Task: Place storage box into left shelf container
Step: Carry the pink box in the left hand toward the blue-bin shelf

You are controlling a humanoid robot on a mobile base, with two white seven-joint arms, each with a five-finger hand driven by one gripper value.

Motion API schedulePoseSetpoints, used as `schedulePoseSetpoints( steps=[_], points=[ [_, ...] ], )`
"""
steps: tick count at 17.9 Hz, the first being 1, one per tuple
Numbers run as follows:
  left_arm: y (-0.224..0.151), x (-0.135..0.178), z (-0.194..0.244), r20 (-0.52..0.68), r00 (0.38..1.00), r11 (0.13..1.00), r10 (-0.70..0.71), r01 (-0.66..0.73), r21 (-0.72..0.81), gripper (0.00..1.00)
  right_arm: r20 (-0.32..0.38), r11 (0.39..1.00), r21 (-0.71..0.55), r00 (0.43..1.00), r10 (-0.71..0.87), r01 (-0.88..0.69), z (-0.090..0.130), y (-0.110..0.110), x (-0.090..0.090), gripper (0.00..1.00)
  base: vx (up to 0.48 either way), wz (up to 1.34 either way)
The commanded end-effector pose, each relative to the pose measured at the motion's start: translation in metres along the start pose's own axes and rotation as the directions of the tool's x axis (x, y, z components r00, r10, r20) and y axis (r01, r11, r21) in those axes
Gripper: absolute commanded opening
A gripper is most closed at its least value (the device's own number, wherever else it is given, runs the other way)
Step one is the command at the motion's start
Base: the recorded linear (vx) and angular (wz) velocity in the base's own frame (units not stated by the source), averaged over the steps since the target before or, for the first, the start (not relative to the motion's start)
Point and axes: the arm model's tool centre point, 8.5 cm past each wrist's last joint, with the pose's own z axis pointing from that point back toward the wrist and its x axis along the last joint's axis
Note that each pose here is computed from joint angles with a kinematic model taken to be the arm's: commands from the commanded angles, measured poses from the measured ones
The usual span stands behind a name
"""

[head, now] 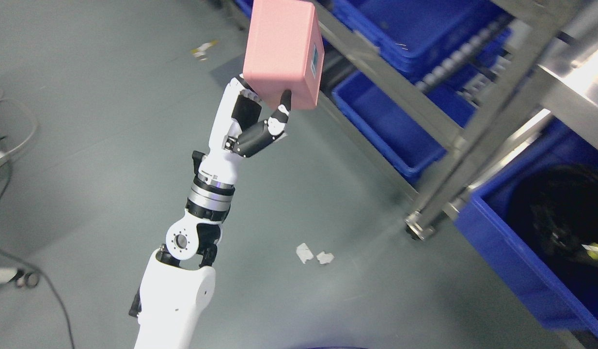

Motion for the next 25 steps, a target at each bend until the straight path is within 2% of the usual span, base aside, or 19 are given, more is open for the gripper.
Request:
schedulePoseSetpoints(
  steps=[1, 6, 11, 25],
  points=[
    [-0.046, -0.015, 0.049, -0.098, 0.99, 0.994, 0.101, -0.104, -0.03, 0.01, 0.019, 1.0, -0.016, 1.0, -0.02, 0.021, -0.001, -0.011, 0.009, 1.0, 0.2, 1.44],
    [-0.05, -0.015, 0.057, -0.09, 0.99, 0.994, 0.107, -0.109, -0.023, 0.02, 0.02, 1.0, -0.016, 1.0, -0.02, 0.021, -0.001, -0.011, 0.009, 1.0, 0.284, 1.2],
    [-0.051, -0.016, 0.06, -0.094, 0.989, 0.994, 0.11, -0.112, -0.02, 0.02, 0.02, 1.0, -0.016, 1.0, -0.02, 0.021, -0.001, -0.011, 0.009, 1.0, 0.362, 0.67],
    [-0.056, -0.019, 0.067, -0.112, 0.986, 0.992, 0.122, -0.126, -0.024, 0.03, 0.02, 1.0, -0.016, 1.0, -0.02, 0.021, -0.001, -0.011, 0.009, 1.0, 0.481, 0.0]
  ],
)
